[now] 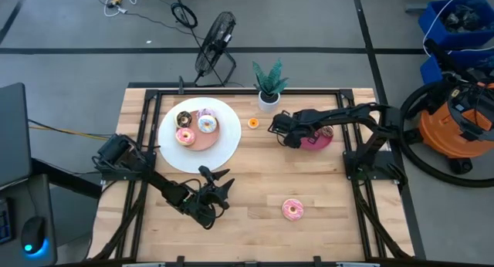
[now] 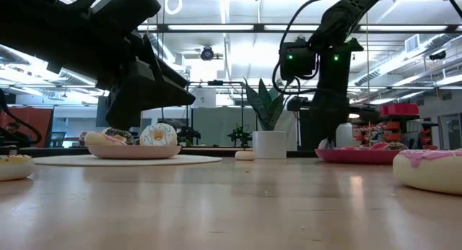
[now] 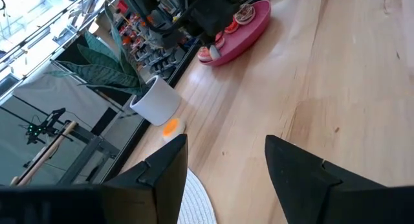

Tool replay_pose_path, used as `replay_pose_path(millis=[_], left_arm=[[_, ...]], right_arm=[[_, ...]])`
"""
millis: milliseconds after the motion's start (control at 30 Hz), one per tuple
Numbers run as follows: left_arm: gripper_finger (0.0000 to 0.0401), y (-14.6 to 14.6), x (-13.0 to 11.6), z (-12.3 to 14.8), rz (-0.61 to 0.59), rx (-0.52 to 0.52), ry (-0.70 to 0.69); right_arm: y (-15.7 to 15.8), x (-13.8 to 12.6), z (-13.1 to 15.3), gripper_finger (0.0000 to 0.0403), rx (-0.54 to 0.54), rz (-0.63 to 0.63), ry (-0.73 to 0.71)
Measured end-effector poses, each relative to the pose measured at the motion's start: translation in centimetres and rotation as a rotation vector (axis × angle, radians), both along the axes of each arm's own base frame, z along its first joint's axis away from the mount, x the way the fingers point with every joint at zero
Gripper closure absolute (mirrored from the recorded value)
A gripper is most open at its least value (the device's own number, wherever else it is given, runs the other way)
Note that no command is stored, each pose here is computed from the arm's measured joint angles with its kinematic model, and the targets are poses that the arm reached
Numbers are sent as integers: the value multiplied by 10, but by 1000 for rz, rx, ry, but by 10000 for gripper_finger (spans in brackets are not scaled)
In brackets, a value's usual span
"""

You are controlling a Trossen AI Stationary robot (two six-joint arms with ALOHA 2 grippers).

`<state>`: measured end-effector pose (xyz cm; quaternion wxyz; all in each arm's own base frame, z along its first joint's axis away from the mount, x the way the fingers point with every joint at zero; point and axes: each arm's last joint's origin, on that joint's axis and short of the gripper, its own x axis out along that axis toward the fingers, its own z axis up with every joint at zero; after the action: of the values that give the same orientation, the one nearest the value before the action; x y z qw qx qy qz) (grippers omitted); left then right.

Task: Pick & Place donuts
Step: Put the small blue donut on the red plate

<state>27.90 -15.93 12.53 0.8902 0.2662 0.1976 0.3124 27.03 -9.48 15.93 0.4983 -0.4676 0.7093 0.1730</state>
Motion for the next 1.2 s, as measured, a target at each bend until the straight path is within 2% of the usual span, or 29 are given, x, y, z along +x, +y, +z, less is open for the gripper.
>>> replay_pose_path(millis=[167, 467, 600, 800, 1000, 1200], left_arm=[[190, 0, 0, 0, 0, -1, -1], [190, 0, 0, 0, 0, -1, -1], [190, 0, 0, 0, 0, -2, -1], [190, 0, 0, 0, 2, -11, -10], [190, 0, 0, 0, 2, -11, -9], [190, 0, 0, 0, 2, -11, -9]], right_arm=[[-1, 3, 0, 346, -18, -29, -42], [-3, 3, 1, 197, -77, -44, -39], [-3, 2, 1, 169, -83, -69, -49], [-2, 2, 1, 192, -76, -80, -60], [-4, 6, 2, 244, -106, -113, -118], [-6, 6, 2, 306, -97, -106, -115]])
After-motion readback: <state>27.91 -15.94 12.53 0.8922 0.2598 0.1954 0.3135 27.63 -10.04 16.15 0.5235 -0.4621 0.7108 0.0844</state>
